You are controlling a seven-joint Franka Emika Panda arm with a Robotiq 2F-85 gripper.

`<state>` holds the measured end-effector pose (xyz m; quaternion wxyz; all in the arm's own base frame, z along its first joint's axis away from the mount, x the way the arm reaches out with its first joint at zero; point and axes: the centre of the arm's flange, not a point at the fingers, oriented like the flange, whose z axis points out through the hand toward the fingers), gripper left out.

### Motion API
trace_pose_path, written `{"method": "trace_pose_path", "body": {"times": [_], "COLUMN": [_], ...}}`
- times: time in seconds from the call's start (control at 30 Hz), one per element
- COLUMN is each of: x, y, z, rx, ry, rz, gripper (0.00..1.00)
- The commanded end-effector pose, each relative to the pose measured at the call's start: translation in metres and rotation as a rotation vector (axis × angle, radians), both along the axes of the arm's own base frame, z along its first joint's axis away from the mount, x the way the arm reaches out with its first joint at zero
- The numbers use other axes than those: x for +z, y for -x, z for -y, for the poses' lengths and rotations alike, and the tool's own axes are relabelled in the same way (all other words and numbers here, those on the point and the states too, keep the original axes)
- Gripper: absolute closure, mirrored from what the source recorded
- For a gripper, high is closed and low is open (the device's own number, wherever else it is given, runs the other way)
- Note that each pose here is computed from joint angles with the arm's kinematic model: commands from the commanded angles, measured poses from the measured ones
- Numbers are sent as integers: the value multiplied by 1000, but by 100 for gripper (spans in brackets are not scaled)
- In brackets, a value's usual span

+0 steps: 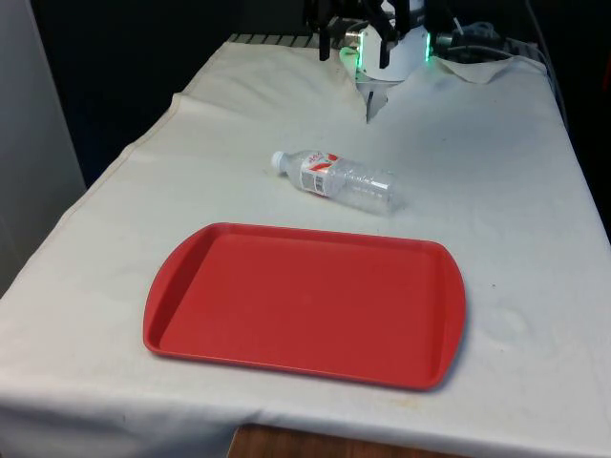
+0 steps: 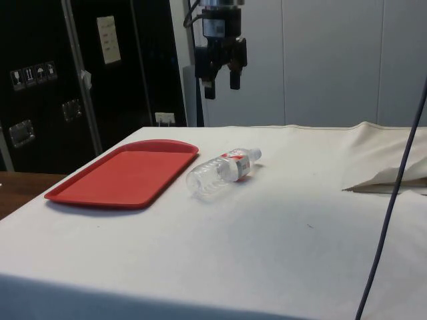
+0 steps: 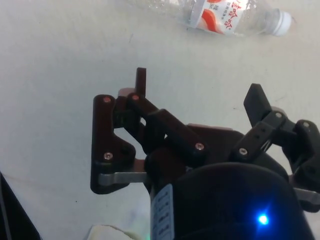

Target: Place the bottle upright on the tray.

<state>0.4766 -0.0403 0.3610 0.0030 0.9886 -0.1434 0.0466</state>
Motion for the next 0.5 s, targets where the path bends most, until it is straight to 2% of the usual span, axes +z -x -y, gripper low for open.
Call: {"method": "trace_pose_path", "body": {"times": [0.0,0.23,0.27,0.47], "x": [0,1,0,0], "y": [0,0,0,0], "z": [2,5,5,7], "rx": [-13,-44,-38,-72], "ry": [2,-3,-4,-5], "rz": [7,8,2,9], "gripper": [0,0,0,0]}}
